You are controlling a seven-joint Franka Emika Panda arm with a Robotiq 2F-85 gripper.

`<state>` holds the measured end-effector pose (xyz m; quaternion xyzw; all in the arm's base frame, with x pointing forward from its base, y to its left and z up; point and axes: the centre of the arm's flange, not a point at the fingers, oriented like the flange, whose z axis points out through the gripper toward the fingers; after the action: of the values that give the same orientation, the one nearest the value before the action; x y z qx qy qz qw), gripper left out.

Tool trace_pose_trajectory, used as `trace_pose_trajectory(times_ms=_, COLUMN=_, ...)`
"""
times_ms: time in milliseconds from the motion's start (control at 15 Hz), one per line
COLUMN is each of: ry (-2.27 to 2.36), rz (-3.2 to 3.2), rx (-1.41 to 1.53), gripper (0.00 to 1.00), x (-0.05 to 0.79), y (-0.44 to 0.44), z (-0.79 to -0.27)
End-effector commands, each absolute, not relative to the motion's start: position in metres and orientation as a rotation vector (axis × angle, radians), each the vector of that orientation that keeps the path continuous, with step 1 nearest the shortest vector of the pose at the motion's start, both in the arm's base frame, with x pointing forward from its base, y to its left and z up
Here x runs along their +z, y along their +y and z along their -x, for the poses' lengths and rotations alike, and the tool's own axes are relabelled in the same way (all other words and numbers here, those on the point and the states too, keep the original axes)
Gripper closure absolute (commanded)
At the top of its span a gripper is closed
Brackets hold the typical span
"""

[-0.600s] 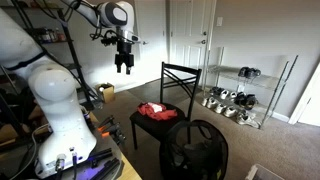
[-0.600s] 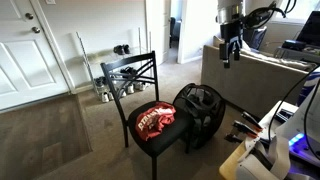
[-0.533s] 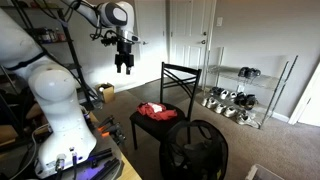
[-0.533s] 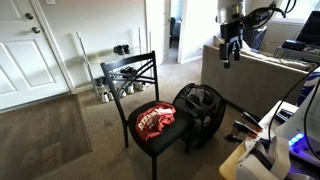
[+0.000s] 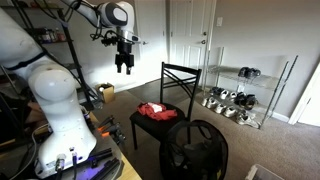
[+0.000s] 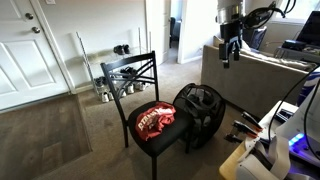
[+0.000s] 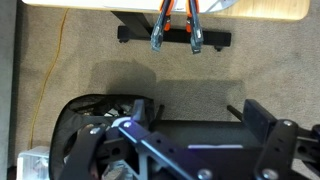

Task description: Take the shirt off of the chair and put it into the laundry basket

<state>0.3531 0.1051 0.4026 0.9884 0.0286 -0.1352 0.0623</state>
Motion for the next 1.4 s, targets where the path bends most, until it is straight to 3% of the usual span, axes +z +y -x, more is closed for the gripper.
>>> trace_pose_trajectory(times_ms=0, ry=0.060, rz=-3.017, rx=-0.422, gripper=0.00, x=0.379, y=0.119, z=-0.382)
trace_pose_trajectory(times_ms=667, ry=0.049, rz=-3.077, rx=-0.495, gripper=0.00, x=0.289, y=0.139, z=-0.502)
trace_pose_trajectory(times_ms=1200, ry=-0.096, rz=-2.981, rx=-0.553, gripper=0.00, x=0.237, y=0.140, z=-0.546)
trace_pose_trajectory(times_ms=1333, ry=-0.066, rz=-3.015, rx=-0.556, gripper=0.00, x=0.238, y=0.136, z=-0.537)
